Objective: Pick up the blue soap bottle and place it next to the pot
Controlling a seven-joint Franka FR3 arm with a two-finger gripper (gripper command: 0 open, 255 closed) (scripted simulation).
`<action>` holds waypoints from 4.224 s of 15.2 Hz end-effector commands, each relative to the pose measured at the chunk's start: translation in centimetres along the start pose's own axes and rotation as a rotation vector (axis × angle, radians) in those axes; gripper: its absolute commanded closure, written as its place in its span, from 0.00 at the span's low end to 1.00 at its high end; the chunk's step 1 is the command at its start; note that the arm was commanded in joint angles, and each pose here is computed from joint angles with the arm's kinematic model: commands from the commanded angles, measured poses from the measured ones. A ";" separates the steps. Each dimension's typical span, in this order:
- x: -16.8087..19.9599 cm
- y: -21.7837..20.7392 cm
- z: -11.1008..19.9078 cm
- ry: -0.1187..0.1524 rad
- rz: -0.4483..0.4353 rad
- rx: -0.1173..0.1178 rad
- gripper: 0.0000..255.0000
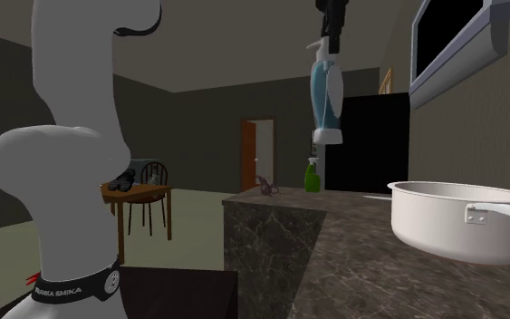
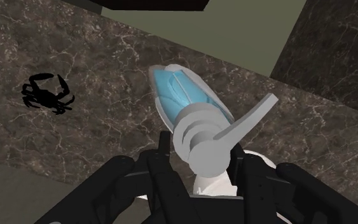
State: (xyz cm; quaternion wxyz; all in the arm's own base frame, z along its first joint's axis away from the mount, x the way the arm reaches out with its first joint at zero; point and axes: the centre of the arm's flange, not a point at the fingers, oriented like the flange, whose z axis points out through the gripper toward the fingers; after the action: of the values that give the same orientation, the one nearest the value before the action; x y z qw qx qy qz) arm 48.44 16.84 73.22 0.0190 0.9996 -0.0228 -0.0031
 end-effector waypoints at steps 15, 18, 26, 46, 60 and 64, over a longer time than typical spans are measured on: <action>0.1 -1.7 7.8 0.001 0.001 0.001 1.00; 0.1 -1.8 9.4 0.001 0.001 0.001 1.00; 0.1 -1.9 13.6 0.001 0.001 0.001 1.00; 0.2 -2.3 24.2 0.001 0.001 0.001 1.00; 0.2 -2.6 30.3 0.001 0.001 0.001 1.00; 0.2 -2.6 30.3 0.001 0.001 0.001 1.00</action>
State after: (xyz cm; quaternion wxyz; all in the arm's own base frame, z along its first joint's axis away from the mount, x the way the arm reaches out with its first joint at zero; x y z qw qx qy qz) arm 48.52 18.23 42.87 0.0186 0.9995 -0.0235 -0.0029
